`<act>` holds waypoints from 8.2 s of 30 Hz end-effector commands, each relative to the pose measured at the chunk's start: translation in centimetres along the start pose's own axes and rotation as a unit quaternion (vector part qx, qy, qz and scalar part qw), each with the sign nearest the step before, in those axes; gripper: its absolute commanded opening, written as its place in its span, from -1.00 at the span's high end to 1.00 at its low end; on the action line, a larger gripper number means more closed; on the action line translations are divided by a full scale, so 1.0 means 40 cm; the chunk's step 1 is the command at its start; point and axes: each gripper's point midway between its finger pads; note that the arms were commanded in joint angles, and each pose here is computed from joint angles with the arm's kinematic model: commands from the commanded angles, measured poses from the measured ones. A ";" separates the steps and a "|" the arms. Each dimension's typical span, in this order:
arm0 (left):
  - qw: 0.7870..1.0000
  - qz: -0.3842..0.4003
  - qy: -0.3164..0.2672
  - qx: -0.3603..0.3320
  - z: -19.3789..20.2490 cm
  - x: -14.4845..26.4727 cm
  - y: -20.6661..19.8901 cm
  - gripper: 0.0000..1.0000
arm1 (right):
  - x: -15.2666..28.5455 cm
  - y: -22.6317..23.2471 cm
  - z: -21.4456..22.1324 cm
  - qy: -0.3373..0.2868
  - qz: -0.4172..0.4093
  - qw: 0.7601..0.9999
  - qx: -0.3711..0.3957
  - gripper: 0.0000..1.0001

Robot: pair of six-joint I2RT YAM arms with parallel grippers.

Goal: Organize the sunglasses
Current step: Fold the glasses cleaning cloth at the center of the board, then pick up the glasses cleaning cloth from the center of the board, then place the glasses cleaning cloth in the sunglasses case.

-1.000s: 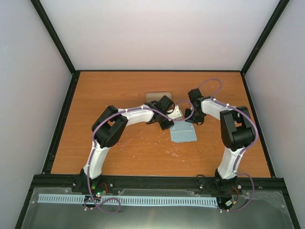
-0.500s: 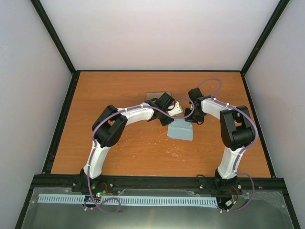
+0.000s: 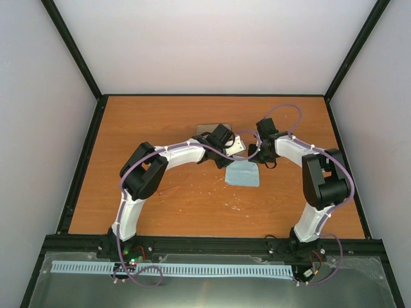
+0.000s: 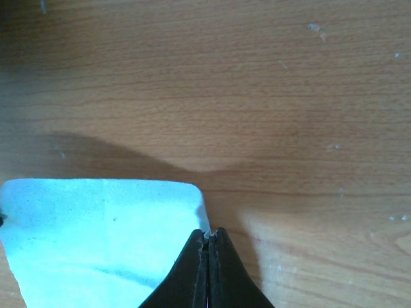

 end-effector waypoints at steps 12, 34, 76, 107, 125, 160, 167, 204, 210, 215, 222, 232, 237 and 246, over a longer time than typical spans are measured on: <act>0.999 -0.002 -0.052 0.009 -0.019 0.093 -0.013 0.99 | 0.056 0.022 0.036 -0.033 -0.044 0.998 0.015 0.94; 0.998 0.028 -0.047 0.009 0.032 0.097 -0.082 0.99 | 0.050 0.015 0.140 -0.004 -0.063 0.998 0.008 0.94; 0.995 0.093 -0.041 0.009 0.082 0.107 -0.173 0.44 | 0.033 -0.015 0.243 0.032 -0.055 0.998 -0.003 0.29; 0.985 0.016 -0.067 0.161 0.113 0.174 0.126 -0.15 | 0.028 -0.052 0.165 0.031 0.012 0.997 0.068 -0.02; 0.983 0.020 -0.069 0.167 0.107 0.157 0.129 -0.10 | -0.025 -0.019 0.234 0.085 0.011 0.992 0.088 0.41; 0.980 0.170 -0.026 0.104 0.070 0.040 -0.079 -0.08 | -0.023 -0.014 0.217 0.076 0.020 0.994 0.077 0.94; 0.979 0.176 -0.023 0.105 0.068 0.025 -0.084 0.01 | -0.021 -0.014 0.219 0.076 0.020 0.994 0.076 0.94; 0.985 0.126 -0.032 0.112 0.086 0.068 -0.012 0.99 | -0.016 0.033 0.099 0.039 0.008 0.995 0.087 0.94; 0.986 0.084 -0.045 0.135 0.092 0.104 0.086 0.99 | -0.022 0.068 0.027 0.027 0.002 0.994 0.106 0.95; 0.987 0.061 -0.054 0.137 0.088 0.128 0.130 0.99 | -0.020 0.109 -0.040 0.009 -0.005 0.993 0.120 0.94; 0.987 0.039 -0.067 0.139 0.081 0.155 0.176 0.99 | -0.023 0.158 -0.117 -0.007 -0.009 0.990 0.141 0.95; 0.983 -0.004 -0.095 0.159 0.075 0.207 0.320 0.99 | -0.013 0.202 -0.222 -0.031 -0.012 0.986 0.162 0.94; 0.982 -0.009 -0.099 0.158 0.071 0.210 0.356 0.99 | -0.010 0.224 -0.265 -0.042 -0.018 0.985 0.168 0.95; 0.983 -0.005 -0.098 0.157 0.074 0.195 0.378 0.99 | -0.027 0.253 -0.318 -0.045 -0.028 0.983 0.177 0.95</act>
Point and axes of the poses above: each gripper's point midway between its finger pads, its own x axis back along the fingers, its own y axis along the line the jaws close on, z = x × y, and after that the axes turned 2 degrees about x, right-handed
